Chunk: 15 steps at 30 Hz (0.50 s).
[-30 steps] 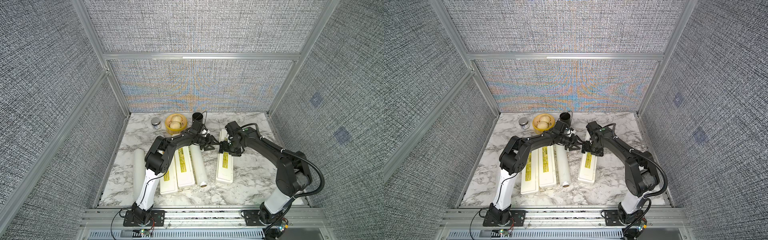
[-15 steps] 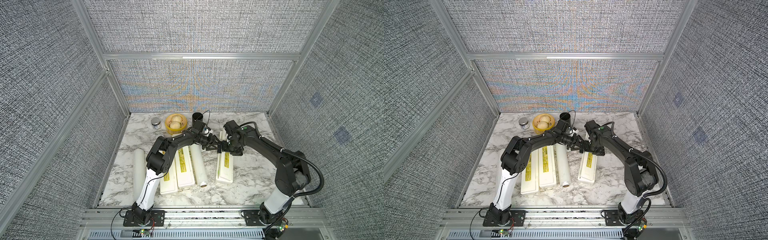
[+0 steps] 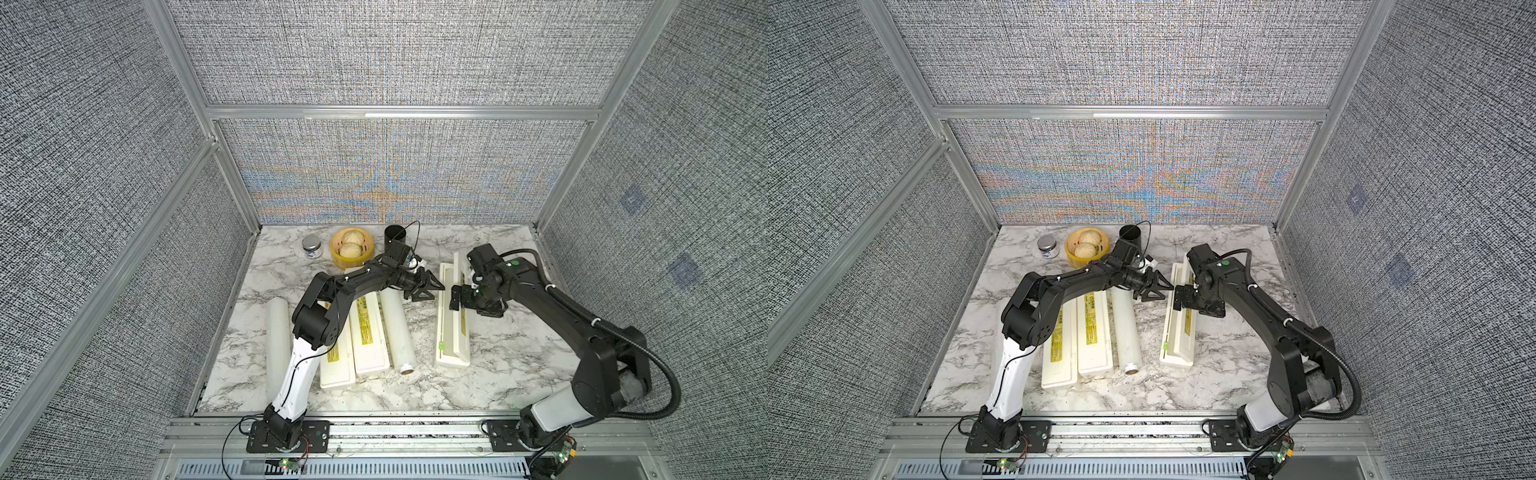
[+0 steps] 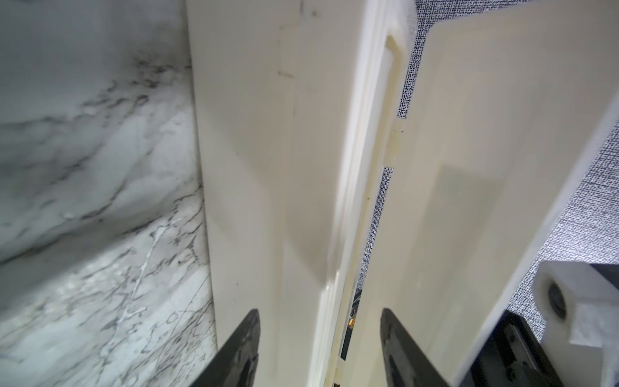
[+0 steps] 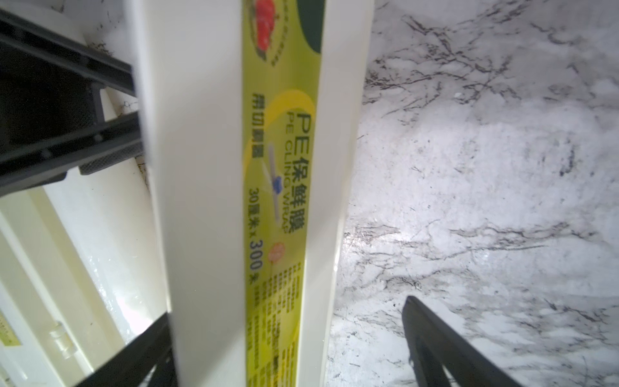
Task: Put plastic wrap rolls into dispensers
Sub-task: Open the lid of the plastic wrap cutting box, then move the plastic wrap cutting box to the center of the board.
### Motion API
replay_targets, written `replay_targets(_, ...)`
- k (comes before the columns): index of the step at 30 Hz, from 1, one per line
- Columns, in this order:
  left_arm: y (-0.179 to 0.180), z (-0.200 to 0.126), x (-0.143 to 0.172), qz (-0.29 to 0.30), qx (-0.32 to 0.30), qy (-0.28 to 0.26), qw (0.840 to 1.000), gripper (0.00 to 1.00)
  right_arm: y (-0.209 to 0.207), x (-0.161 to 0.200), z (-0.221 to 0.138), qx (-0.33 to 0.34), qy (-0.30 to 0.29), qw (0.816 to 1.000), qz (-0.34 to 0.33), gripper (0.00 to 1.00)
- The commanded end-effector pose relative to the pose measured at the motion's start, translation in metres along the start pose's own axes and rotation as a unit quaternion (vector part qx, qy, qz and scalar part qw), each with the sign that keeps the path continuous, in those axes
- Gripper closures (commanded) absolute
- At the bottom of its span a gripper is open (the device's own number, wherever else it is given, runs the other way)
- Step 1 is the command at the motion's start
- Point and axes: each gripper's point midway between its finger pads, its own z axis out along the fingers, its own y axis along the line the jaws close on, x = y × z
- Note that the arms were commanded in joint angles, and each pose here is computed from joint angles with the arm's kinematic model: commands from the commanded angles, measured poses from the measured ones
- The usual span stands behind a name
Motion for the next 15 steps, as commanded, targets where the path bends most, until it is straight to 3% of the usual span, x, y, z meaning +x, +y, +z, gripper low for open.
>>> replay_targets(1, -0.008, -0.002, 0.005, 0.015, 0.011, 0.005, 1.0, 0.44, -0.03, 0.018, -0.003, 0.024, 0.02, 0.999, 0.01, 0.03)
replay_targets(9, -0.002, -0.003, 0.036, 0.001, -0.004, 0.02, 1.0, 0.44, -0.041, 0.016, -0.037, 0.007, -0.03, 0.999, 0.014, 0.05)
replay_targets(15, -0.003, 0.01, 0.06, -0.002, -0.017, 0.046, 0.999, 0.46, -0.016, 0.006, -0.024, -0.053, -0.034, 0.998, 0.015, 0.12)
